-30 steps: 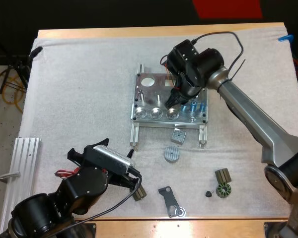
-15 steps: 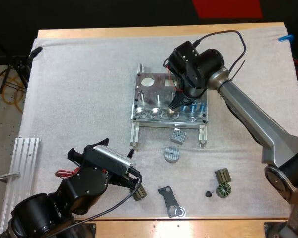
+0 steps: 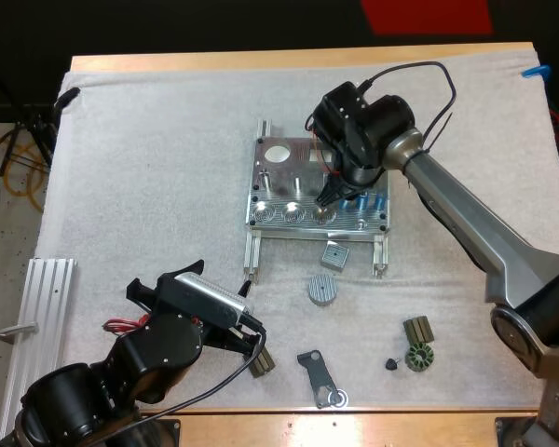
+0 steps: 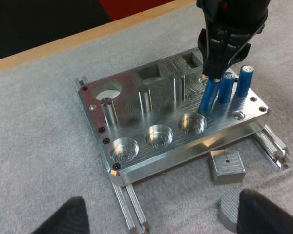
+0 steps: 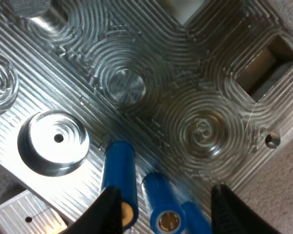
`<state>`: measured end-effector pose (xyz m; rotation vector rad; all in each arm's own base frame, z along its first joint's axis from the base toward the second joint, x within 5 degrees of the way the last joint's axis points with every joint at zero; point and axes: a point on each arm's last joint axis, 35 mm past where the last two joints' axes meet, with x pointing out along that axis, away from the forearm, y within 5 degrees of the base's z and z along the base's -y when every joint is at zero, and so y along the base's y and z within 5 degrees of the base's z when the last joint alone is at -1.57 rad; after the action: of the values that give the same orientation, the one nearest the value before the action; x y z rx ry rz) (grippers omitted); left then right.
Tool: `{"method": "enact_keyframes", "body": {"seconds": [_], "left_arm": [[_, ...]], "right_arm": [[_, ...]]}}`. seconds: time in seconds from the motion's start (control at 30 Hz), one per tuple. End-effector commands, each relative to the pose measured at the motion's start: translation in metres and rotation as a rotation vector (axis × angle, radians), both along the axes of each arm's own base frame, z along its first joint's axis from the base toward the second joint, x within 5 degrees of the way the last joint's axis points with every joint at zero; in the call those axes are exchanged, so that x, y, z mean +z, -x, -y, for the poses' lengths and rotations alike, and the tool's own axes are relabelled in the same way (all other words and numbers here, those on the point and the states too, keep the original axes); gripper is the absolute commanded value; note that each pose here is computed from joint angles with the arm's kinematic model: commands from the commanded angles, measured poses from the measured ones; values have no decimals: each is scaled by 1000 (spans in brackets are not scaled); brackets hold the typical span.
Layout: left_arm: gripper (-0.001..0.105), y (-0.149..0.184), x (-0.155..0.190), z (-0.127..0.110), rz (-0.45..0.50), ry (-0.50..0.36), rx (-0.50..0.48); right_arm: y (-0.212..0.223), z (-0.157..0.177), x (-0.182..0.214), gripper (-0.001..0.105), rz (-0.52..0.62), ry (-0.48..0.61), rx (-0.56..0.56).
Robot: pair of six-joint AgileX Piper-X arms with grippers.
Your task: Load cells from right to left
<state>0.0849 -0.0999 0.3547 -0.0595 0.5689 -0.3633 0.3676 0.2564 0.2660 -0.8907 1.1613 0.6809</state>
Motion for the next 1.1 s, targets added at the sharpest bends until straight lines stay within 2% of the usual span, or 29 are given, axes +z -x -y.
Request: {"method": "enact_keyframes", "body": {"seconds": [0.0,0.67,1.07], "left_arm": [[63,0,3,-2,11,5,21],[63,0,3,-2,13,0,18],[63,0,3,-2,14,-3,16]], "right_arm": [[-1,0,-4,42,-4,8,-2],[-5,-2,-5,42,28,13,-15],[10,8,41,42,102,-63,-47]]}}
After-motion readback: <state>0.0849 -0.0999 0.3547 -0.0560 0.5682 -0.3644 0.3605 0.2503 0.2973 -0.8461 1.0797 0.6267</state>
